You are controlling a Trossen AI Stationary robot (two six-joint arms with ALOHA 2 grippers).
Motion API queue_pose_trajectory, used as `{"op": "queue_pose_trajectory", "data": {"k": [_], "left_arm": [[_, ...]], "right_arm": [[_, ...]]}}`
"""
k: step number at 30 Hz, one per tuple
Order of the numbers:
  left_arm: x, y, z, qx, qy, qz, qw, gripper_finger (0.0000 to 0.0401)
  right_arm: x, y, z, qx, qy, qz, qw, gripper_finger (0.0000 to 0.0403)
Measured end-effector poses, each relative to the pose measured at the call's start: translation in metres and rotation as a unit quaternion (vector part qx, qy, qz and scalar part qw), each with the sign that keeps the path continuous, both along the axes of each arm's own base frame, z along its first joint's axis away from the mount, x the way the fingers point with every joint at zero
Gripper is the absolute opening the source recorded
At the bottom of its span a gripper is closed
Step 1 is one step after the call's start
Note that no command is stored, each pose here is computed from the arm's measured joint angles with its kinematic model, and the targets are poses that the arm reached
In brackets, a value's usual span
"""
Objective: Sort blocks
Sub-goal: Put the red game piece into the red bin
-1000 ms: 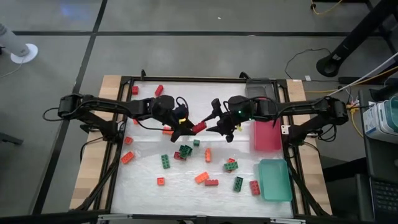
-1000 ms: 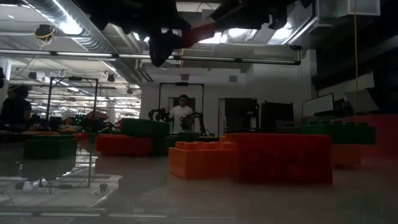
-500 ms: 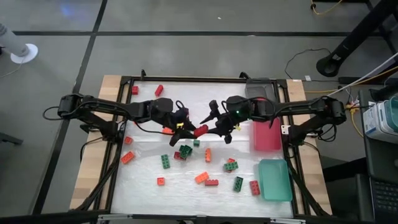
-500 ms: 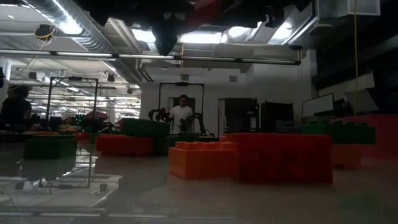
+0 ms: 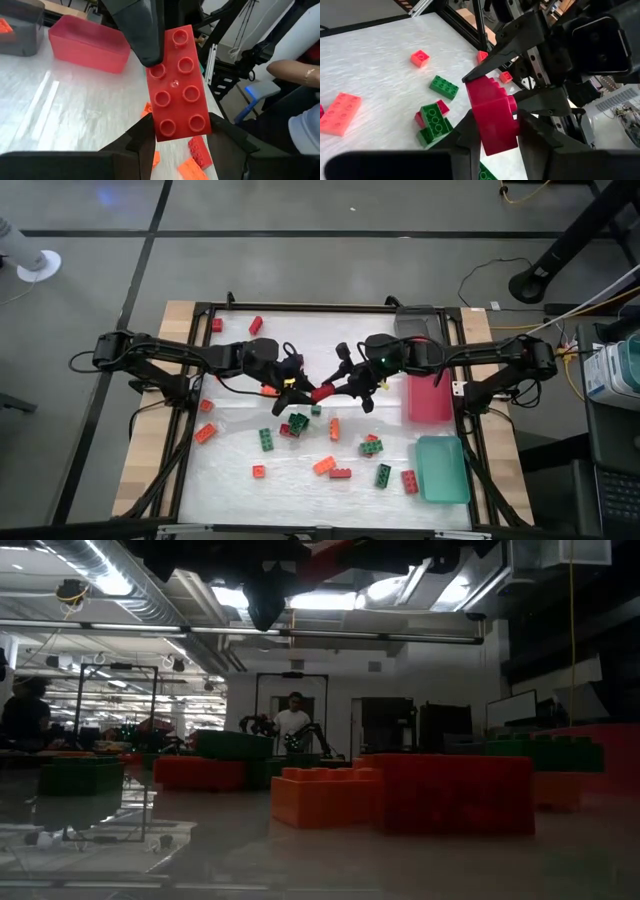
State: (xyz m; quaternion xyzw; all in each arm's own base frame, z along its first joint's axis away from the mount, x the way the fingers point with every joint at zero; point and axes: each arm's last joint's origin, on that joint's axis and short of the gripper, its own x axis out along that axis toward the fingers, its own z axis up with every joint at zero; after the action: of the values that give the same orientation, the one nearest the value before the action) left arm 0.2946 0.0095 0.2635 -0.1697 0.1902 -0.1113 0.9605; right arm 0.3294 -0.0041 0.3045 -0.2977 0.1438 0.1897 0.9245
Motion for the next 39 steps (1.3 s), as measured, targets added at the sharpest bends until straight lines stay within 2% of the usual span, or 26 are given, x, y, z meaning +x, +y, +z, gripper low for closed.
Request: {"op": "queue_pose_trajectory", "data": {"k": [5,13,17,19,22,25,31,39], "left_arm": [[0.000,0.001,0.000,-0.008,0.004,0.009,1.000,0.0151],[-0.001,0.009,-0.002,0.025,0.004,0.013,1.000,0.0184],[-0.003,0.018,-0.004,0.023,0.015,0.026,0.999,0.0187],[-0.004,0.022,-0.006,0.022,0.028,0.033,0.999,0.0186],[-0.008,0.028,-0.012,0.017,0.061,0.043,0.997,0.0186],[-0.012,0.032,-0.018,0.012,0.102,0.052,0.993,0.0188],[-0.018,0.037,-0.027,0.006,0.145,0.062,0.988,0.0187],[-0.024,0.035,-0.034,-0.009,0.195,0.065,0.979,0.0188]], "right_arm": [[-0.003,0.000,0.000,0.022,0.019,-0.019,0.999,0.0109],[-0.017,-0.003,0.002,0.027,0.069,-0.085,0.994,0.0097],[-0.029,-0.005,0.001,0.041,0.113,-0.135,0.984,0.0100],[-0.037,-0.006,-0.001,0.050,0.148,-0.172,0.973,0.0100],[-0.052,-0.007,-0.005,0.067,0.209,-0.230,0.948,0.0101],[-0.069,-0.008,-0.010,0.085,0.276,-0.286,0.914,0.0102],[-0.102,-0.008,-0.021,0.092,0.408,-0.383,0.823,0.0102],[-0.129,-0.008,-0.025,0.080,0.511,-0.446,0.730,0.0103]]}}
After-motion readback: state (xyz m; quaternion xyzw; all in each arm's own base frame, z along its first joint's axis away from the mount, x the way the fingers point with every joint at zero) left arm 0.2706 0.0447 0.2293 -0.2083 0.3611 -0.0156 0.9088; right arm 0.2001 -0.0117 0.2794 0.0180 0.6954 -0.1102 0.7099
